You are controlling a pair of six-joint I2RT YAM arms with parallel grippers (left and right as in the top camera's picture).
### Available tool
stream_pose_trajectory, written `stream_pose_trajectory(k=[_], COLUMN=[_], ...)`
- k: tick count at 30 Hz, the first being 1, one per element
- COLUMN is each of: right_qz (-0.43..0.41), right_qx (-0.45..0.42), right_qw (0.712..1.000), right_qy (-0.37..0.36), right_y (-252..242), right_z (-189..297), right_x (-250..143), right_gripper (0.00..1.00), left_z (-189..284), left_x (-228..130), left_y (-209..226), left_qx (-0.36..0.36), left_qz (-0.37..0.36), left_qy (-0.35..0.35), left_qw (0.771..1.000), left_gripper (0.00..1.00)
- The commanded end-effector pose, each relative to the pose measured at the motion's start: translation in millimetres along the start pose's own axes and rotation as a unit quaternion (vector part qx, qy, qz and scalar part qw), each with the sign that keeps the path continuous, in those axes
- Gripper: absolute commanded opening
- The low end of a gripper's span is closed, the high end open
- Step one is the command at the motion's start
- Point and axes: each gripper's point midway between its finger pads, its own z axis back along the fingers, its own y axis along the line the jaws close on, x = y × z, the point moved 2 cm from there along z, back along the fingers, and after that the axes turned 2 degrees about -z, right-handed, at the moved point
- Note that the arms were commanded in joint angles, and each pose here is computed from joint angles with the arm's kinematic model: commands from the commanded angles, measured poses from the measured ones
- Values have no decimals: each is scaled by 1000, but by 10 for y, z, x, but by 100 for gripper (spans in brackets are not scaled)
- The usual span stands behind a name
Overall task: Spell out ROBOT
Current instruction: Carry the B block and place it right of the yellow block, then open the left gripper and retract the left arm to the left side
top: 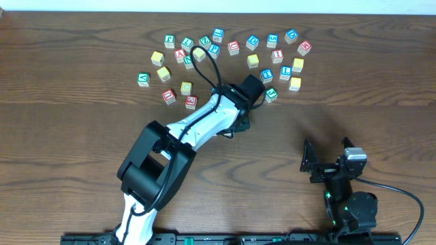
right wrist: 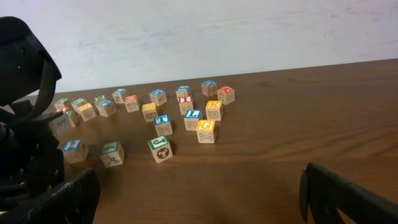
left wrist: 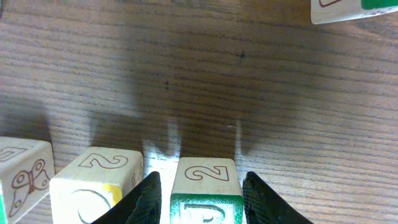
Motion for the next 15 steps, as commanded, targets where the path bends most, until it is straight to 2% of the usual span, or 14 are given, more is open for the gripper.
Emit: stream_pose_trajectory(k=[1,9,15], right_qz=[-7,-7,-7], right_qx=[-6,-6,-6], right_qw=[1000,1000,1000], right_qy=[-1,-1,-1], right_y=[-30,-30,-30], right_z=[1,1,1], right_x=[0,0,0], right_gripper=[99,99,99], left_z=[181,885,1514], left_x=[155,379,436], left_y=[49,24,215], left_qx=[-6,-58,-91], left_qz=[-22,-73,-79], left_qy=[-27,-98,-145], left_qw=[999,991,982], left_gripper=[42,44,46])
